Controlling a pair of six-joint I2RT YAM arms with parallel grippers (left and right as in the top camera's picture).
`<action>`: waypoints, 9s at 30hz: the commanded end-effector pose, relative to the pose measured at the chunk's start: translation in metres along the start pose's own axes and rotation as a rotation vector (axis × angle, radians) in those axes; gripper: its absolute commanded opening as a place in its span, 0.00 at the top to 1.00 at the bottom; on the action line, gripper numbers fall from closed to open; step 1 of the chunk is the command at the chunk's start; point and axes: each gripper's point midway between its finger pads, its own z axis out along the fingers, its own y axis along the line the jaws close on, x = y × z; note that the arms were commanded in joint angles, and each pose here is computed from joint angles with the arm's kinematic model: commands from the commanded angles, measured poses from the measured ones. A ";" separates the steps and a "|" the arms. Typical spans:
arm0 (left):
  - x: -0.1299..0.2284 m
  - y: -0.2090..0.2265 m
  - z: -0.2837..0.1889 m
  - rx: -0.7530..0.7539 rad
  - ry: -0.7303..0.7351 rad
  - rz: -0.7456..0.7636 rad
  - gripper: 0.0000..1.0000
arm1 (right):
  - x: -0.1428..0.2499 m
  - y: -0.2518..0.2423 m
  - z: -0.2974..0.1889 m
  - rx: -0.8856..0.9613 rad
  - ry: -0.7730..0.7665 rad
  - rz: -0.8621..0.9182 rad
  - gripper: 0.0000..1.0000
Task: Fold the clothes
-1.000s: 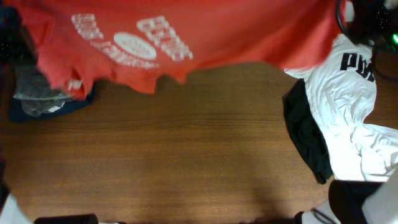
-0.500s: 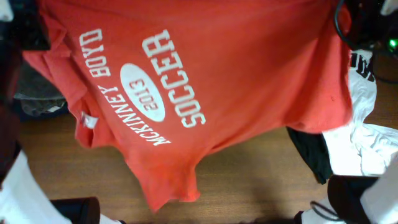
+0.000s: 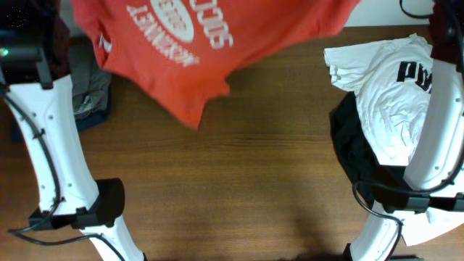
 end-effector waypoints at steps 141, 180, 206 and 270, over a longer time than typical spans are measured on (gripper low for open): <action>0.455 -0.088 -0.251 0.241 1.685 -0.051 1.00 | 0.488 0.162 -0.216 -0.091 1.581 0.691 0.96; 0.477 -0.071 -0.164 0.118 1.319 -0.098 0.33 | 0.508 0.142 -0.159 -0.053 1.388 0.627 0.89; 0.406 -0.132 -0.059 0.443 1.006 -0.133 0.26 | 0.395 0.098 -0.086 -0.117 1.143 0.485 0.15; 0.416 -0.135 -0.075 0.402 1.088 -0.065 0.25 | 0.432 0.032 -0.048 0.213 1.181 0.578 0.96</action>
